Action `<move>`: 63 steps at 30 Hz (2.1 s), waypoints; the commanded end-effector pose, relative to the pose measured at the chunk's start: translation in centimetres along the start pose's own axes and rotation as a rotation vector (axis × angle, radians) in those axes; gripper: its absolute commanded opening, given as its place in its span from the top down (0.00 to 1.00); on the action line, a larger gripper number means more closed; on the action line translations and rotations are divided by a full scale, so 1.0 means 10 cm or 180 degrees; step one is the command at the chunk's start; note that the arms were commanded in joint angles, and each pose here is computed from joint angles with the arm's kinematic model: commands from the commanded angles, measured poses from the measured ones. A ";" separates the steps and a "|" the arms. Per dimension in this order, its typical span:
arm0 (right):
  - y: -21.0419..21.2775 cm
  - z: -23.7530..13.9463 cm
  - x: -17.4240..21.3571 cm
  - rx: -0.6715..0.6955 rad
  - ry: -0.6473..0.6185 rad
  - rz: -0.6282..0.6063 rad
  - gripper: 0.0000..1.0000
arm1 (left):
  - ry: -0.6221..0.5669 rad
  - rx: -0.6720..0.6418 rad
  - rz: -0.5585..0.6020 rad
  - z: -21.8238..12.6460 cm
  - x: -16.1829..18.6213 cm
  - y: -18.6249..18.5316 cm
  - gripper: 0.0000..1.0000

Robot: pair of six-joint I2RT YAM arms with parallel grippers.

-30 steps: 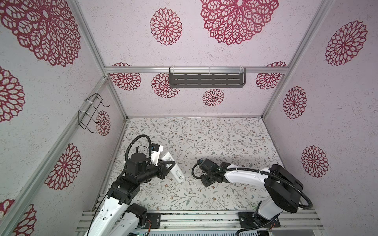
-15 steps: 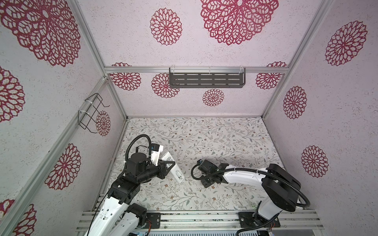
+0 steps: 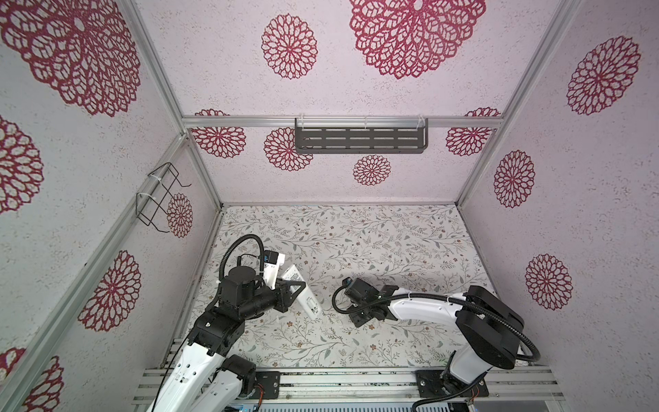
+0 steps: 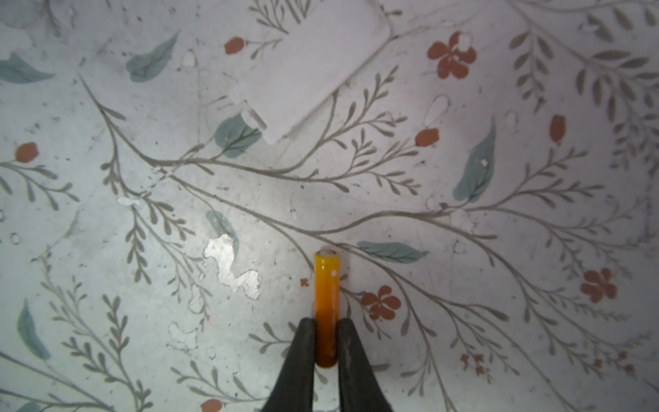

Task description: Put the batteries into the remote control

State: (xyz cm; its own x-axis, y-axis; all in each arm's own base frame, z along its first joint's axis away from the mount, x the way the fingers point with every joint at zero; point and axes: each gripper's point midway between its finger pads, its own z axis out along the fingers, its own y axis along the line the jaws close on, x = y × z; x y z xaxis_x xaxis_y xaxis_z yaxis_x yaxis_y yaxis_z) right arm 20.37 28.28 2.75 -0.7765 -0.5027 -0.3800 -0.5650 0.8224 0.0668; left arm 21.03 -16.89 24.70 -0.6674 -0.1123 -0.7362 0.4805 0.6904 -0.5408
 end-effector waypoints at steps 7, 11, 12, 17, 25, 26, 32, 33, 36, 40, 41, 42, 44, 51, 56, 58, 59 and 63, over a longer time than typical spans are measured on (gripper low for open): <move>-0.01 -0.16 -0.10 0.0007 -0.0204 -0.0045 0.90 | -0.0171 0.0024 -0.0169 0.06 -0.14 0.02 1.00; 0.00 -0.25 -0.14 -0.0037 -0.0299 -0.0047 0.90 | -0.0215 0.0029 -0.0344 0.14 -0.13 0.08 1.00; 0.01 -0.29 -0.15 -0.0051 -0.0330 -0.0044 0.90 | -0.0224 0.0039 -0.0412 0.18 -0.12 0.10 1.00; 0.04 -0.46 -0.20 -0.0173 -0.0530 -0.0067 0.90 | -0.0228 0.0154 -0.0571 0.32 -0.06 0.15 1.00; 0.17 -0.89 -0.31 -0.0399 -0.1012 -0.0267 0.90 | -0.0157 0.0387 -0.0588 0.44 0.01 0.11 1.00; 0.20 -0.94 -0.32 -0.0440 -0.1053 -0.0303 0.90 | -0.0135 0.0427 -0.0589 0.45 0.01 0.09 1.00; 0.38 -1.29 -0.44 -0.0618 -0.1403 -0.0457 0.90 | -0.0137 0.0654 -0.0578 0.47 0.01 -0.01 1.00; 0.42 -1.36 -0.47 -0.0650 -0.1476 -0.0470 0.90 | -0.0146 0.0665 -0.0578 0.47 0.01 -0.01 1.00; 0.53 -1.50 -0.54 -0.0760 -0.1628 -0.0529 0.90 | -0.0152 0.0693 -0.0577 0.47 0.01 -0.02 1.00; 0.65 -1.58 -0.57 -0.0815 -0.1694 -0.0641 0.90 | -0.0136 0.0718 -0.0590 0.49 0.02 -0.02 1.00; 0.69 -1.60 -0.59 -0.0829 -0.1715 -0.0678 0.90 | -0.0123 0.0731 -0.0596 0.50 0.02 -0.03 1.00; 0.72 -1.63 -0.60 -0.0836 -0.1747 -0.0704 0.90 | -0.0115 0.0756 -0.0600 0.50 0.02 -0.04 1.00; 0.77 -1.66 -0.62 -0.0874 -0.1779 -0.0730 0.90 | -0.0088 0.0784 -0.0613 0.51 0.03 -0.05 1.00; 0.80 -1.69 -0.69 -0.0830 -0.1848 -0.0766 0.90 | -0.0076 0.0787 -0.0636 0.51 0.03 -0.05 1.00; 0.59 -1.52 -0.60 -0.0540 -0.1676 -0.0545 0.88 | -0.0079 0.0521 -0.0622 0.50 0.05 0.08 1.00; 0.43 -1.41 -0.52 -0.0393 -0.1515 -0.0347 0.86 | -0.0093 0.0412 -0.0635 0.50 0.04 0.14 1.00; 0.37 -1.35 -0.47 -0.0359 -0.1427 -0.0268 0.86 | -0.0091 0.0351 -0.0639 0.50 0.04 0.17 1.00; 0.12 -1.20 -0.27 -0.0214 -0.1169 0.0083 0.84 | -0.0083 0.0212 -0.0659 0.50 0.06 0.25 1.00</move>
State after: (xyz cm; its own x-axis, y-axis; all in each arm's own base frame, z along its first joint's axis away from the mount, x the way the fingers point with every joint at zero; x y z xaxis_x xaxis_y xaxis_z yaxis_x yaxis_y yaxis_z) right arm 18.02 30.25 16.77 -0.5475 -0.3860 -0.7425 -0.6815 0.7206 0.1280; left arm 23.97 -19.47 19.77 -0.7743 -0.2487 -0.5819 0.3668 0.5729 -0.7330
